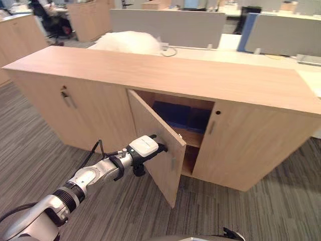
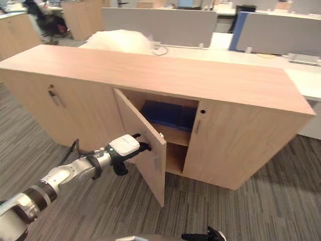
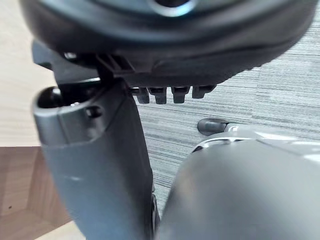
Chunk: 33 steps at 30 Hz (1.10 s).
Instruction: Walk over to the cabinet, pick up the folder, carry it to the office cabinet, place the folder inside the office cabinet, then close the office cabinet door
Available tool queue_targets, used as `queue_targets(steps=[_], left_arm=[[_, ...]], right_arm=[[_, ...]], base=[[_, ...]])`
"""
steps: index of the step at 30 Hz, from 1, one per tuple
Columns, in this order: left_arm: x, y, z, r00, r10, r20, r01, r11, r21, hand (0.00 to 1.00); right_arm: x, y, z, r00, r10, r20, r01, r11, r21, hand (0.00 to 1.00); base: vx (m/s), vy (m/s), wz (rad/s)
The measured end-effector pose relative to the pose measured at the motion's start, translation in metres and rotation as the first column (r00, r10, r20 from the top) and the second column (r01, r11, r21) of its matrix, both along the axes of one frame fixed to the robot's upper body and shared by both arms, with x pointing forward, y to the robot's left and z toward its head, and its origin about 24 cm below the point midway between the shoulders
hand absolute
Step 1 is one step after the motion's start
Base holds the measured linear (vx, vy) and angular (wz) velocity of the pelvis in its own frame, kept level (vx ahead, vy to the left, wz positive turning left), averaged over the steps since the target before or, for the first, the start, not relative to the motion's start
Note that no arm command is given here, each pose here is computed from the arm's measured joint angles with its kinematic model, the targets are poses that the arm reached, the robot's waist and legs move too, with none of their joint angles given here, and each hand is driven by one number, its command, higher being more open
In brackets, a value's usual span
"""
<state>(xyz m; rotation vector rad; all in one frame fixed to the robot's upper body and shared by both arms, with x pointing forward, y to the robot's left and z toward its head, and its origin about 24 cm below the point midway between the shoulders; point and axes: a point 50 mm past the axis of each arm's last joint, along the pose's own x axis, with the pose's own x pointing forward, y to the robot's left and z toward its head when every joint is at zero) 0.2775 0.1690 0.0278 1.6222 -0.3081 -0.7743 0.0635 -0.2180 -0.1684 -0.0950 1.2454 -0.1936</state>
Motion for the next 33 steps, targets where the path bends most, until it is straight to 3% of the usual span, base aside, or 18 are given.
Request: queue_targets(steps=[8, 16, 29, 32, 33], left_arm=[[-0.008, 0.004, -0.037, 0.979, 0.159, -0.125, -0.167, 0.985, -0.052, 1.0], [-0.02, 0.01, -0.073, 0.907, 0.327, -0.267, -0.351, 0.935, -0.045, 1.0], [-0.066, 0.004, -0.102, 0.788, 0.427, -0.443, -0.535, 0.831, -0.153, 1.0], [-0.065, 0.013, -0.098, 0.77, 0.472, -0.43, -0.584, 0.793, -0.175, 1.0], [-0.07, 0.026, -0.101, 0.725, 0.535, -0.434, -0.646, 0.747, -0.159, 1.0]], right_arm=[[-0.002, -0.003, 0.001, 0.999, -0.029, 0.016, 0.029, 1.0, -0.003, 1.0], [-0.008, -0.011, 0.002, 0.991, -0.135, 0.025, 0.136, 0.99, -0.027, 1.0], [-0.019, -0.03, 0.004, 0.977, -0.215, 0.006, 0.214, 0.974, -0.074, 1.0], [-0.017, -0.034, 0.006, 0.974, -0.226, 0.016, 0.227, 0.97, -0.085, 1.0], [-0.014, -0.026, 0.004, 0.976, -0.218, 0.018, 0.219, 0.974, -0.064, 1.0]], base=[[-0.02, -0.147, -0.17], [0.03, -0.104, -0.12], [0.06, 0.001, -0.4], [0.03, 0.246, -0.36], [0.0, 0.202, -0.22]])
